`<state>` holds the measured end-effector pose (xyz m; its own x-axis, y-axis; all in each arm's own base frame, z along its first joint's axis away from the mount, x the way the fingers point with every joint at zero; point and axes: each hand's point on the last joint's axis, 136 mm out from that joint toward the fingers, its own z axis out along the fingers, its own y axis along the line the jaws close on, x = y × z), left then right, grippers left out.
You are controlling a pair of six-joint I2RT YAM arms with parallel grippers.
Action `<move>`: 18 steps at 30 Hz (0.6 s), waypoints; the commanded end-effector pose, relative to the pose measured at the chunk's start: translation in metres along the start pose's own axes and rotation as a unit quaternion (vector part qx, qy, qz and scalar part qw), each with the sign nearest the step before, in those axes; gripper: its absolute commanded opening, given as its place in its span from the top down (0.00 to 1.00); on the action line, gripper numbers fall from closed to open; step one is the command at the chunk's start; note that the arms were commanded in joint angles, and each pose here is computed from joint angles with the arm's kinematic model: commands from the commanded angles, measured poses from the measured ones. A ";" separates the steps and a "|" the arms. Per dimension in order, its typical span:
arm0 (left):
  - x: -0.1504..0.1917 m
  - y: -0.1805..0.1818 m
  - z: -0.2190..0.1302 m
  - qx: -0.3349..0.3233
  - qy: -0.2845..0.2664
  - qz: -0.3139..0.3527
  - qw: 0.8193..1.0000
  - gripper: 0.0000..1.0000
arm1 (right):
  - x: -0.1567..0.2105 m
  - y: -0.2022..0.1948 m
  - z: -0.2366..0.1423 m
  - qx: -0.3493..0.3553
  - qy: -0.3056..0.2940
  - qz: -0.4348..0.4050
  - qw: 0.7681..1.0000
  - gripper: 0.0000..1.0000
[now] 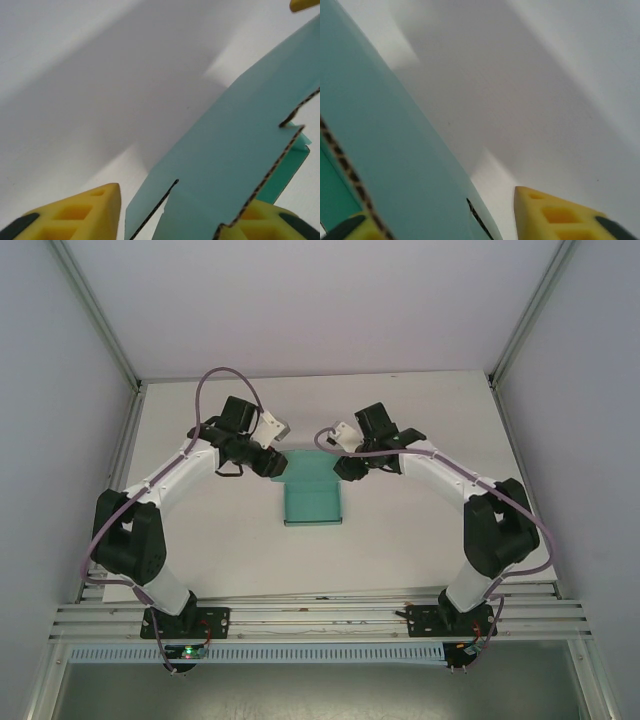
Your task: Assemble paper box
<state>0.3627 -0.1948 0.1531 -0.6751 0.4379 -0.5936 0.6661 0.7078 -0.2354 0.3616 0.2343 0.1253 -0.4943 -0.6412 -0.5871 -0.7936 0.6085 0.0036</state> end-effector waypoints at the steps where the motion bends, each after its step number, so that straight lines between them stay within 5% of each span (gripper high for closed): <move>1: 0.012 -0.006 -0.002 0.011 0.022 0.018 1.000 0.63 | 0.003 0.003 -0.003 -0.015 0.015 0.004 1.000 0.72; 11: 0.024 -0.011 0.005 -0.023 0.051 0.048 0.997 0.98 | 0.005 0.004 -0.015 0.003 0.010 0.014 1.000 0.76; 18: 0.014 -0.008 -0.001 -0.053 0.027 0.044 0.997 1.00 | 0.012 0.002 -0.023 0.021 0.017 0.022 0.999 0.77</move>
<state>0.3512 -0.1980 0.1454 -0.6317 0.5299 -0.5658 0.7027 0.6996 -0.1293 0.3527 0.2237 0.1299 -0.5278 -0.6375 -0.5613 -0.7708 0.6371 0.0011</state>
